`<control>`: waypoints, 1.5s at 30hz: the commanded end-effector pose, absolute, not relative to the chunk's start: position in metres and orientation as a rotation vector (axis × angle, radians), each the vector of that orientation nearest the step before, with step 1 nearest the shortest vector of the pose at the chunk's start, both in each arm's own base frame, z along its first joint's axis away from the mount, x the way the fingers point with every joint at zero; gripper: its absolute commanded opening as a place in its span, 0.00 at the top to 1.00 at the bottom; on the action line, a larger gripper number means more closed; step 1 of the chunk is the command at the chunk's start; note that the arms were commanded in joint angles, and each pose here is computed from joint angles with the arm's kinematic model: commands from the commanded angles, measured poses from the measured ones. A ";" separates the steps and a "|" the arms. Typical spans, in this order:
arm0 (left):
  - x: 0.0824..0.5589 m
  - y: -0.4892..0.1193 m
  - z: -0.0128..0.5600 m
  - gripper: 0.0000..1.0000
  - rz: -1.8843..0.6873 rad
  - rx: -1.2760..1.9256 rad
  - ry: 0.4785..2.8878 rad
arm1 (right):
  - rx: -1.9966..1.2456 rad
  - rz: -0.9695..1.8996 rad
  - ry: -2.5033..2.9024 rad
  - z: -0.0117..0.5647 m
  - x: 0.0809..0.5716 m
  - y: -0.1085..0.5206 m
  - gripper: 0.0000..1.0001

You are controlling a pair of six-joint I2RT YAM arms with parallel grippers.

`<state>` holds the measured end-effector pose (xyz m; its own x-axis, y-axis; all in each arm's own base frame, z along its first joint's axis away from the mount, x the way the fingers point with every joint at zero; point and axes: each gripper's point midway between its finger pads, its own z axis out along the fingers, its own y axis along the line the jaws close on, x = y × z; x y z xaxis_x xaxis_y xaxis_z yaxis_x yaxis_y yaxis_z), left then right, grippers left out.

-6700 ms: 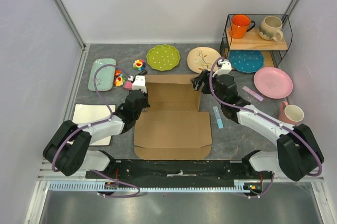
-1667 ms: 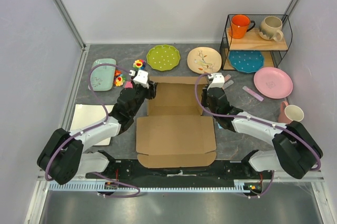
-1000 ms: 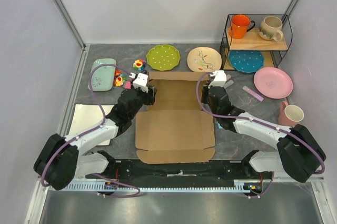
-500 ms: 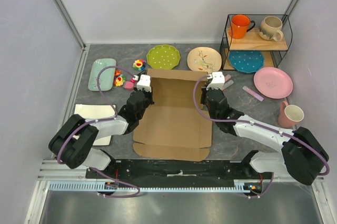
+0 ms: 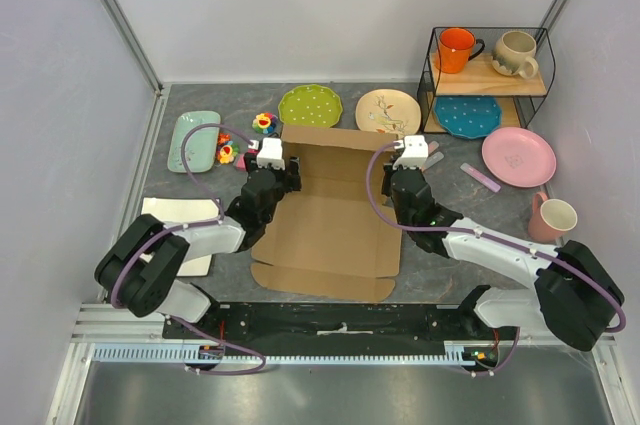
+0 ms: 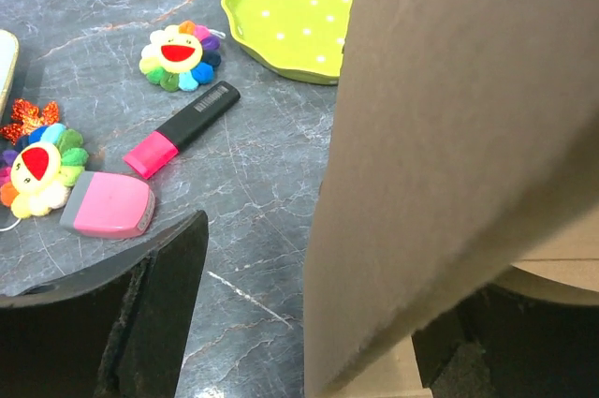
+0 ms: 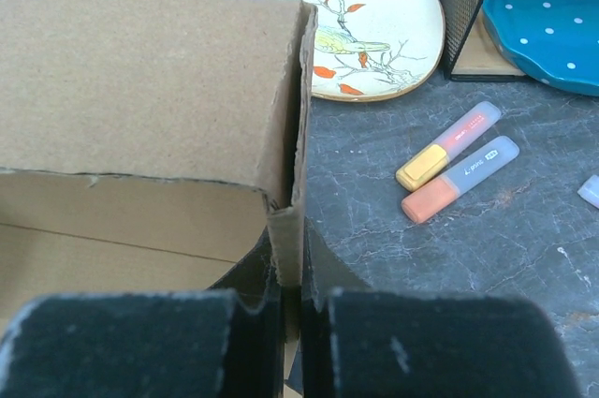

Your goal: Fold the paper box

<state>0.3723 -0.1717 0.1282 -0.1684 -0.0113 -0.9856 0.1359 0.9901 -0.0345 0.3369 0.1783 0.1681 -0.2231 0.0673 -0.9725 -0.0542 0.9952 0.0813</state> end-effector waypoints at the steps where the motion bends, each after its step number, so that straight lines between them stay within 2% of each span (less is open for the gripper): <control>1: 0.377 -0.173 0.166 0.14 -0.183 0.033 1.641 | 0.044 0.204 1.708 0.203 0.346 0.197 1.00; 8: 0.364 -0.168 0.177 0.01 -0.248 -0.043 1.665 | 0.049 0.200 1.712 0.202 0.348 0.198 1.00; 10: 0.362 -0.164 0.178 0.00 -0.267 -0.126 1.684 | 0.047 0.201 1.712 0.201 0.348 0.198 1.00; 13: 0.365 -0.156 0.172 0.01 -0.203 -0.205 1.765 | 0.046 0.203 1.713 0.201 0.349 0.199 1.00; 15: 0.364 -0.158 0.181 0.00 -0.248 -0.209 1.714 | 0.046 0.205 1.712 0.202 0.350 0.200 1.00; 18: 0.353 -0.166 0.180 0.03 -0.326 -0.112 1.667 | 0.048 0.201 1.716 0.203 0.351 0.201 1.00; 22: 0.355 -0.170 0.172 0.06 -0.296 -0.074 1.723 | 0.069 0.180 1.715 0.204 0.354 0.199 1.00; 34: 0.331 -0.205 0.194 0.03 -0.484 0.191 1.666 | 0.088 0.134 1.728 0.202 0.359 0.196 1.00; 45: 0.328 -0.178 0.197 0.04 -0.432 0.186 1.716 | 0.087 0.131 1.734 0.201 0.360 0.194 1.00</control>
